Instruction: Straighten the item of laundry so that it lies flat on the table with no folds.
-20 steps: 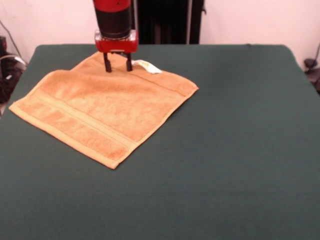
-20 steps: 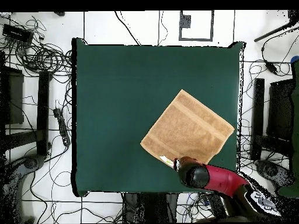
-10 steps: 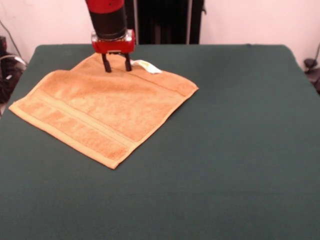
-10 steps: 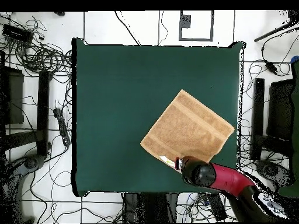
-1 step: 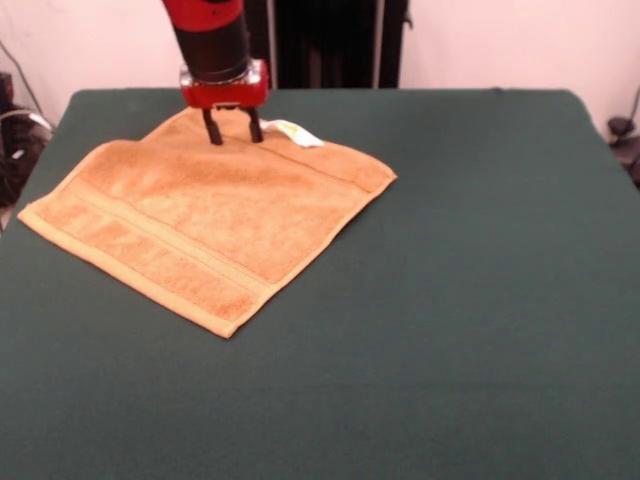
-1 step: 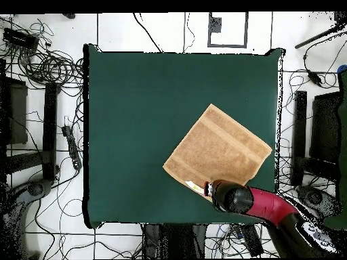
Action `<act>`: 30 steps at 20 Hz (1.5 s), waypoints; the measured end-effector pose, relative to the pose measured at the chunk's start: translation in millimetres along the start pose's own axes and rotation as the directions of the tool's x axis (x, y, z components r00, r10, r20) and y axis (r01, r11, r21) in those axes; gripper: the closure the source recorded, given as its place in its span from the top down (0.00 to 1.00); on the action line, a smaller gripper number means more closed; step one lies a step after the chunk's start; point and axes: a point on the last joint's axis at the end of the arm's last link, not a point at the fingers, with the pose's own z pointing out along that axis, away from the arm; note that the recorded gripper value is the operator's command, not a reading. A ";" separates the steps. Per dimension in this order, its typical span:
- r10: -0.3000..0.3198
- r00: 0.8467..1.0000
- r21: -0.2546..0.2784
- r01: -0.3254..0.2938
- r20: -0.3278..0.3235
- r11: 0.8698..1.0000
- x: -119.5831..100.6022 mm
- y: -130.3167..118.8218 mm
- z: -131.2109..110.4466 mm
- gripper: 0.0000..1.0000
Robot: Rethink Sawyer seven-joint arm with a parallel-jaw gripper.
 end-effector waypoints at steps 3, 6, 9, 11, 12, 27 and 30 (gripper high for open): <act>0.012 1.000 -0.013 -0.012 -0.020 1.000 -2.9 -1.7 -0.3 1.00; 0.021 0.999 -0.026 -0.022 -0.031 0.999 -4.9 -3.5 -0.5 1.00; 0.030 0.999 -0.043 -0.032 -0.044 0.999 -6.7 -6.2 -0.8 1.00; 0.037 0.998 -0.049 -0.039 -0.050 0.998 -7.7 -7.1 -1.0 1.00; 0.039 0.998 -0.050 -0.042 -0.052 0.998 -8.0 -7.3 -0.9 1.00; 0.013 0.999 -0.001 -0.013 -0.029 1.000 -4.7 0.6 -0.3 1.00; 0.000 1.000 0.027 0.000 0.008 1.000 0.4 5.1 0.0 1.00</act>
